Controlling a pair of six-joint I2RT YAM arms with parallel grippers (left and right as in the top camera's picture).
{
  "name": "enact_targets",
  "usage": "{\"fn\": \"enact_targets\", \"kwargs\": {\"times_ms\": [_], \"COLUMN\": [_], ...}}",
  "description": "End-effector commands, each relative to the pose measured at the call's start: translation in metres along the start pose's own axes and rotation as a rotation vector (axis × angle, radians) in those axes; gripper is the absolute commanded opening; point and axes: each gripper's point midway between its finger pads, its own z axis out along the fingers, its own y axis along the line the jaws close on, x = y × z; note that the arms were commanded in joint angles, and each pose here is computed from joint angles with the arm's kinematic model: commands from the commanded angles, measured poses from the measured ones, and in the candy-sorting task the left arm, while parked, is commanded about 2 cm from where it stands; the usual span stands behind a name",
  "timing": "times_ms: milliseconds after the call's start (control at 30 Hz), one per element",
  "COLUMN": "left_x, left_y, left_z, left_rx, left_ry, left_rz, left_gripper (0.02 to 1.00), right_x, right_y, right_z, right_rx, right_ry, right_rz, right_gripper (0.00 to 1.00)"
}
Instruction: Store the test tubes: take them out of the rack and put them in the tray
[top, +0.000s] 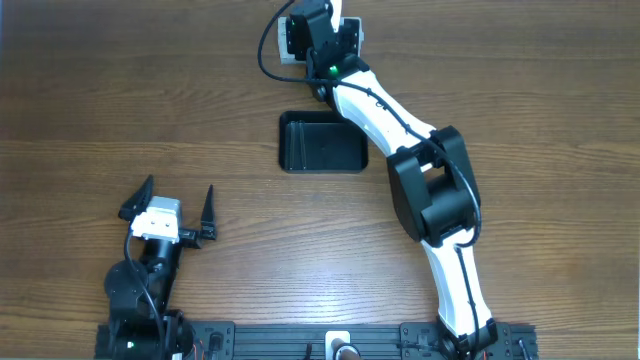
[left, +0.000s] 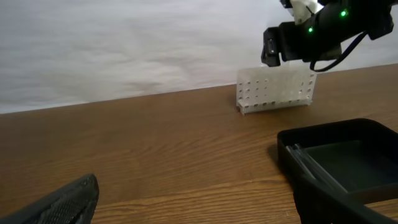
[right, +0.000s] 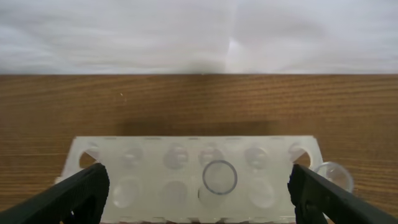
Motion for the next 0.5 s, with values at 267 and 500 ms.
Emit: {"fn": "enact_targets", "kwargs": {"times_ms": [267,500], "left_x": [0.0016,0.0016], "left_y": [-0.0006,-0.0006], "left_z": [0.0000,0.0000], "left_rx": [0.005,0.005], "left_ry": [0.000,0.000], "left_rz": [0.007,0.007], "left_gripper": [1.000,1.000], "right_x": [-0.0035,-0.0019], "right_y": [-0.0036,-0.0051], "right_z": [0.0062,0.0065], "right_rx": [0.008,0.011], "right_ry": [-0.012,-0.005], "right_rz": [0.003,0.000], "right_gripper": [0.748,0.647]}}
